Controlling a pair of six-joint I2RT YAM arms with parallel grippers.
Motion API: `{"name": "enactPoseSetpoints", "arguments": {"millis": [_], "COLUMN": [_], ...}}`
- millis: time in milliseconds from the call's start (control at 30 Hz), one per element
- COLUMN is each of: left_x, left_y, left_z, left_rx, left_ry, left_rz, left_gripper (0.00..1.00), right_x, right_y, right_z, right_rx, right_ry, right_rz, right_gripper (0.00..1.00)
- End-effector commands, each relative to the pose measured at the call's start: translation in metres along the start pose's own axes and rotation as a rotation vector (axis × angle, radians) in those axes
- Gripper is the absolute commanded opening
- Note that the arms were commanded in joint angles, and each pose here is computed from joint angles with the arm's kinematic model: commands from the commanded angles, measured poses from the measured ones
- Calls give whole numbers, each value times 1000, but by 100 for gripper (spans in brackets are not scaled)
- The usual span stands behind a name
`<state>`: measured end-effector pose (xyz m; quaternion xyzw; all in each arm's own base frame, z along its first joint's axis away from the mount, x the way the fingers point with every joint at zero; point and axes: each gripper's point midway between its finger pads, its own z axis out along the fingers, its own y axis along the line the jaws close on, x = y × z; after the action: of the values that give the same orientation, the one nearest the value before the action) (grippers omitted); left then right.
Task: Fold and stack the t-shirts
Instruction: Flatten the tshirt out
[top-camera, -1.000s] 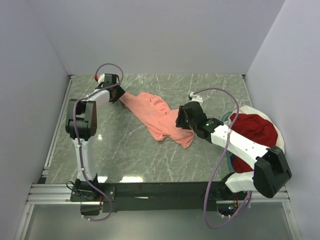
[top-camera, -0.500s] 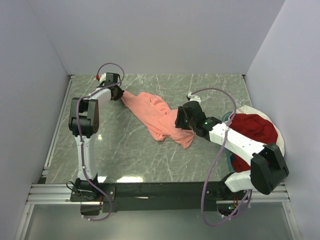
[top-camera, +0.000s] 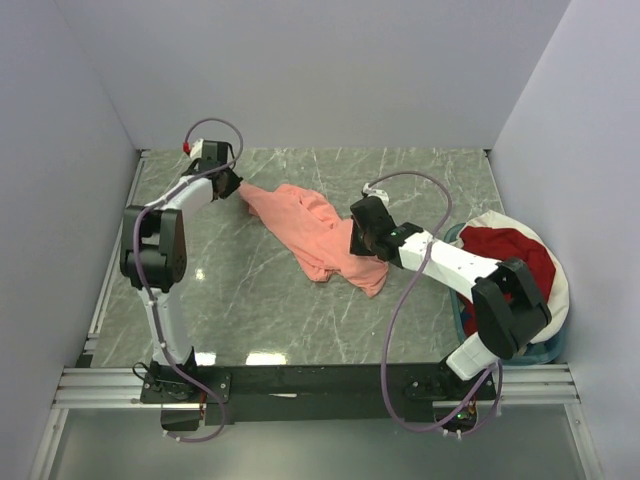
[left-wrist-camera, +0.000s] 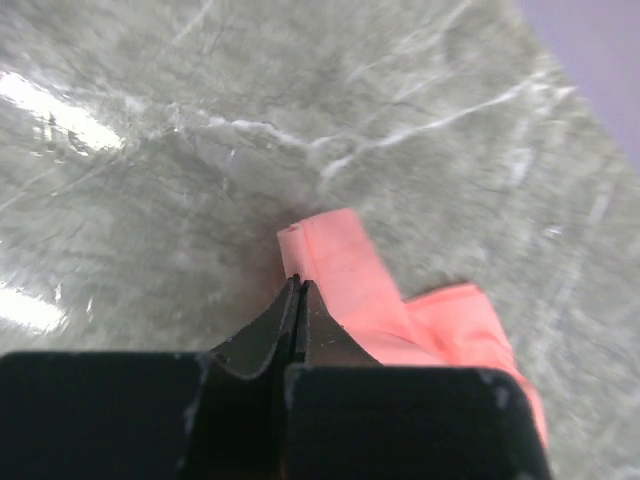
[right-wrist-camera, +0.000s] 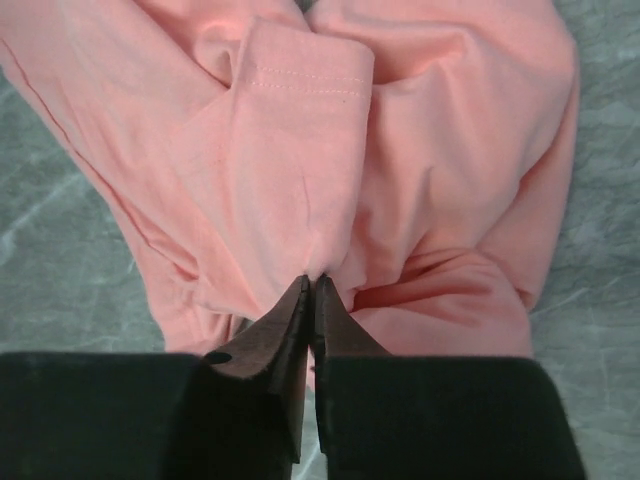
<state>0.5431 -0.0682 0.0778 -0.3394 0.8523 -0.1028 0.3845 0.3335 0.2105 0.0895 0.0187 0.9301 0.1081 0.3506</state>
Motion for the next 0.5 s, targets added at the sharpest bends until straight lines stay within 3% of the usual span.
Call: {"name": "enactPoseSetpoints", "arguments": {"millis": [0, 300, 467], "left_x": [-41, -101, -144], "left_y": [-17, -13, -26], "left_z": [-43, -122, -194], "left_rx": [58, 114, 192], "left_ry": [-96, -221, -340], "left_rz": [6, -31, -44], "left_gripper": [0, 0, 1], "right_x": [-42, -113, -160], "right_y": [4, -21, -34], "right_z": [-19, -91, -146], "right_rx": [6, 13, -29], "right_ry": [-109, -300, -441], "right_rz": [39, 119, 190], "right_gripper": [0, 0, 0]}}
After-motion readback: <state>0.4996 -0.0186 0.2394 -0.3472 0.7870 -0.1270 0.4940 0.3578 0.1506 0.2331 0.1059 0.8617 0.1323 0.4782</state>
